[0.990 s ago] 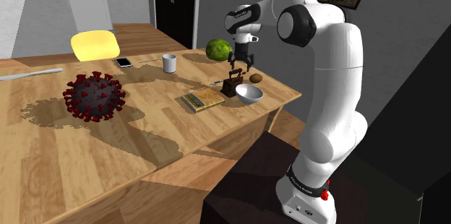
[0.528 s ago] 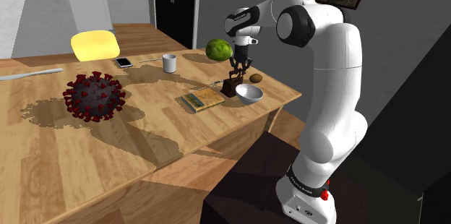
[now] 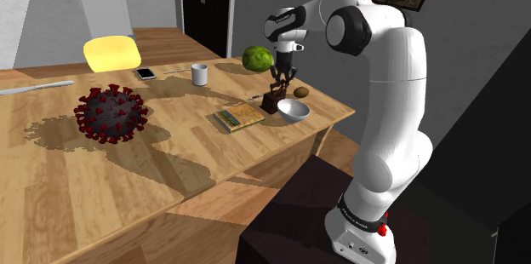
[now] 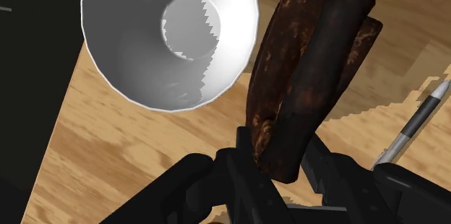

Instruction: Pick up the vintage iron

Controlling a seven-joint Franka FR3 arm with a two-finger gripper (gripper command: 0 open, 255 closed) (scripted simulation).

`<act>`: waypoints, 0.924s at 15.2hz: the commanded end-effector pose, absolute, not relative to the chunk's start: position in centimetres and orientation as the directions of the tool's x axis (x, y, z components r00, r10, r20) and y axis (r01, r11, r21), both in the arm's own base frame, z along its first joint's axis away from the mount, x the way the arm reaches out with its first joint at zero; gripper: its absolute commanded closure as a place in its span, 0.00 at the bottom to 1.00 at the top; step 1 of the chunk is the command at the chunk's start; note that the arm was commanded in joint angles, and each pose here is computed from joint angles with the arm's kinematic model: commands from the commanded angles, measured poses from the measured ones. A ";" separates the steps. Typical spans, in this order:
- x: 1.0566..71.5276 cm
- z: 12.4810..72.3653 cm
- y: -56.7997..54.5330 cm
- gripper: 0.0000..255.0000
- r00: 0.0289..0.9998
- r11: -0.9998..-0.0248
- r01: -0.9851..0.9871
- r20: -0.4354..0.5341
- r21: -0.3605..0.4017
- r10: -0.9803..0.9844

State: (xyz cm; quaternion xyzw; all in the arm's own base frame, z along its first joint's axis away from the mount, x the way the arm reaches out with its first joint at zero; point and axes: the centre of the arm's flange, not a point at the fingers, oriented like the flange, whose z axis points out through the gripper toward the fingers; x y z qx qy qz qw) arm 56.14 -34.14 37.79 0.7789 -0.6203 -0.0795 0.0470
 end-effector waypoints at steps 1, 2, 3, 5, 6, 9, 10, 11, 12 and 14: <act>56.1 38.8 -34.2 1.00 0.218 -0.226 -0.959 -0.065 0.172 -0.974; 56.1 39.3 -34.2 1.00 0.218 -0.226 -0.959 -0.065 0.172 -0.974; 56.1 39.8 -34.2 1.00 0.218 -0.226 -0.959 -0.065 0.172 -0.974; 56.1 40.9 -34.2 1.00 0.218 -0.226 -0.959 -0.065 0.172 -0.974; 56.1 41.4 -34.2 1.00 0.218 -0.226 -0.959 -0.065 0.172 -0.974; 56.1 43.0 -34.2 1.00 0.218 -0.226 -0.959 -0.065 0.172 -0.974; 56.1 43.5 -34.2 1.00 0.218 -0.226 -0.959 -0.065 0.172 -0.974; 56.1 44.0 -34.2 1.00 0.218 -0.226 -0.959 -0.065 0.172 -0.974; 56.1 44.6 -34.2 1.00 0.218 -0.226 -0.959 -0.065 0.172 -0.974; 56.1 45.2 -34.2 1.00 0.218 -0.226 -0.959 -0.065 0.172 -0.974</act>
